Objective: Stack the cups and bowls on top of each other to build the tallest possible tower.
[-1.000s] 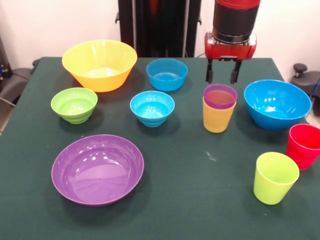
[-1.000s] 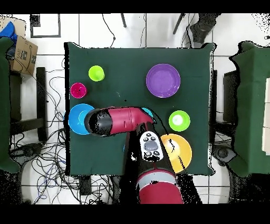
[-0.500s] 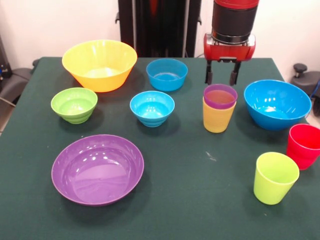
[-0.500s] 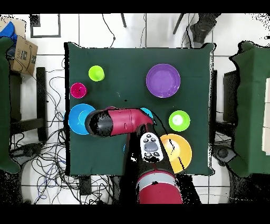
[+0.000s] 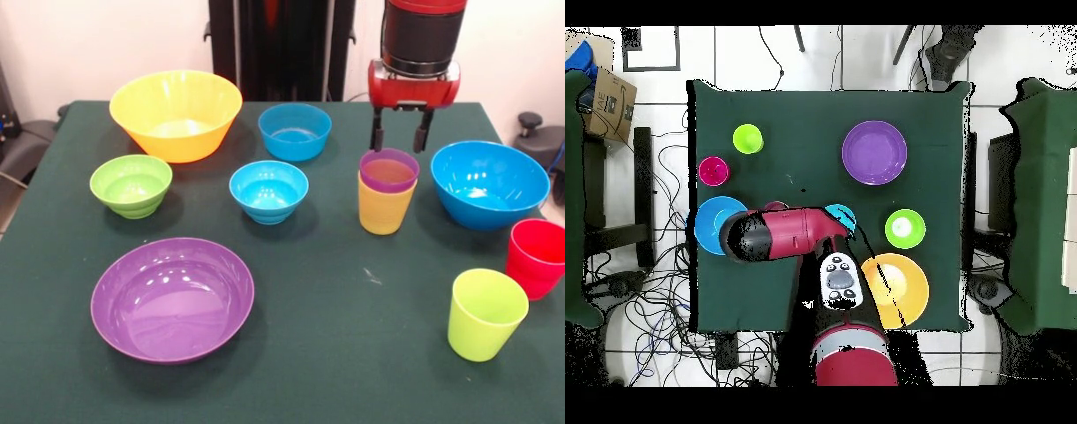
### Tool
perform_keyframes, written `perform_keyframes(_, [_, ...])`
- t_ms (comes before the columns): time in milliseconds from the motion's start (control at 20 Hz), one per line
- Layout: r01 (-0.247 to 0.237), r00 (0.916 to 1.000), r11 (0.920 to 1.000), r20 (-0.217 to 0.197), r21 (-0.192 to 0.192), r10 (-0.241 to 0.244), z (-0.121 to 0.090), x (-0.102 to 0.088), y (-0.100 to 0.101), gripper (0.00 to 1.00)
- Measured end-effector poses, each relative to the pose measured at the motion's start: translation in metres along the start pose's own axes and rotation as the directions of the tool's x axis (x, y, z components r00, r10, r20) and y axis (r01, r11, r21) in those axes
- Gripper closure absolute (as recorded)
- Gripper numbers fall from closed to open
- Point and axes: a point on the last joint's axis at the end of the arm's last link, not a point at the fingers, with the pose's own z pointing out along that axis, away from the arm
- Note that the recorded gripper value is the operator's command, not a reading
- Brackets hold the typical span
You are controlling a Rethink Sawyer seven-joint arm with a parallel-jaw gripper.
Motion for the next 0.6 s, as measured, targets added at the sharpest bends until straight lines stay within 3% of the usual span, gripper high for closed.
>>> perform_keyframes(300, [0.011, 0.9999, 0.9999, -0.002, 0.004, -0.011, 0.002, 0.005, 0.010, 0.00])
perform_keyframes(600, [0.002, 0.9997, 0.9999, -0.023, 0.017, -0.002, 0.011, 0.013, 0.008, 0.00])
